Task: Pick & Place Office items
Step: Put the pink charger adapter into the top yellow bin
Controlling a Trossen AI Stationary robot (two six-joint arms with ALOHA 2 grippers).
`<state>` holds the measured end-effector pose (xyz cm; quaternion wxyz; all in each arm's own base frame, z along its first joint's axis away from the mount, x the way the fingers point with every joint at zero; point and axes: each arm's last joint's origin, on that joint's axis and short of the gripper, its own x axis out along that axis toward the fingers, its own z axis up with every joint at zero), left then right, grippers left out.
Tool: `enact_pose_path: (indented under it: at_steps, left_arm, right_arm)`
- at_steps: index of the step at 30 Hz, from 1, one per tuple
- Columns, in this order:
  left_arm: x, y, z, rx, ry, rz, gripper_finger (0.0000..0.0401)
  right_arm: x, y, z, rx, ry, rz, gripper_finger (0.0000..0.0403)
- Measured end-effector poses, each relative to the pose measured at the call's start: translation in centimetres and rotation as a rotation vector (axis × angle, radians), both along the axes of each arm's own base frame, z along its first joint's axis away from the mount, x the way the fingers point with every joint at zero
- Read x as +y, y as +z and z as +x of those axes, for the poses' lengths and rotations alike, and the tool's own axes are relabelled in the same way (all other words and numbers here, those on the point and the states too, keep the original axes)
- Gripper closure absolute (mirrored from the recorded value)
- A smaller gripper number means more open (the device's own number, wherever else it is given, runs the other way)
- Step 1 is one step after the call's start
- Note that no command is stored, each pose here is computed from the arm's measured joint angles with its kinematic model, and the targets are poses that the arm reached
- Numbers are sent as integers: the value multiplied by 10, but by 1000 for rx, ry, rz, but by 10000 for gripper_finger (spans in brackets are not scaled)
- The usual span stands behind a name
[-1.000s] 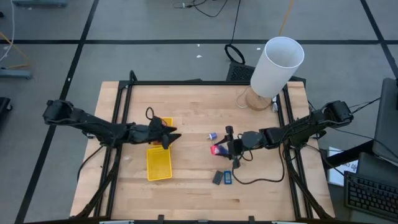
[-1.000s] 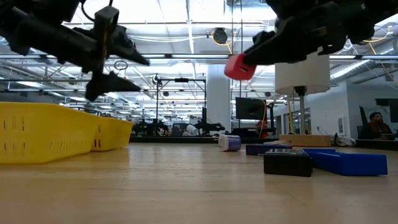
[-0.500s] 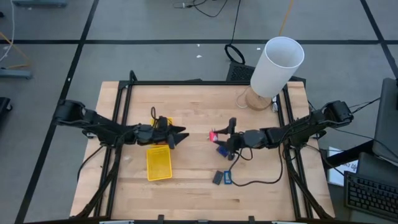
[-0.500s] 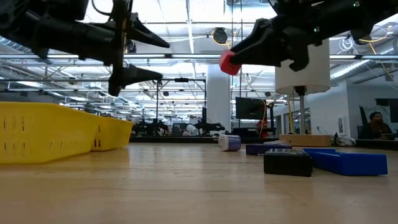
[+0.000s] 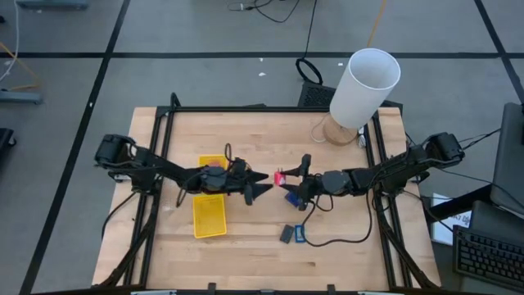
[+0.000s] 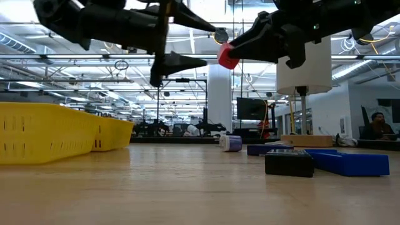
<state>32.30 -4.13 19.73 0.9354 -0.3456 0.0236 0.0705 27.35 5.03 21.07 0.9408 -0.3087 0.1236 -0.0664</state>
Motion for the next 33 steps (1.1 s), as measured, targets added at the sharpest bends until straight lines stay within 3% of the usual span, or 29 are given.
enact_pose_path:
  at_steps: [13,33]
  left_arm:
    - [-1,-6,40,1,35,2,102]
    - [4,-7,43,9,51,3,103]
  right_arm:
    - [0,0,0,0,3,1,227]
    - [0,-1,0,7,3,3,227]
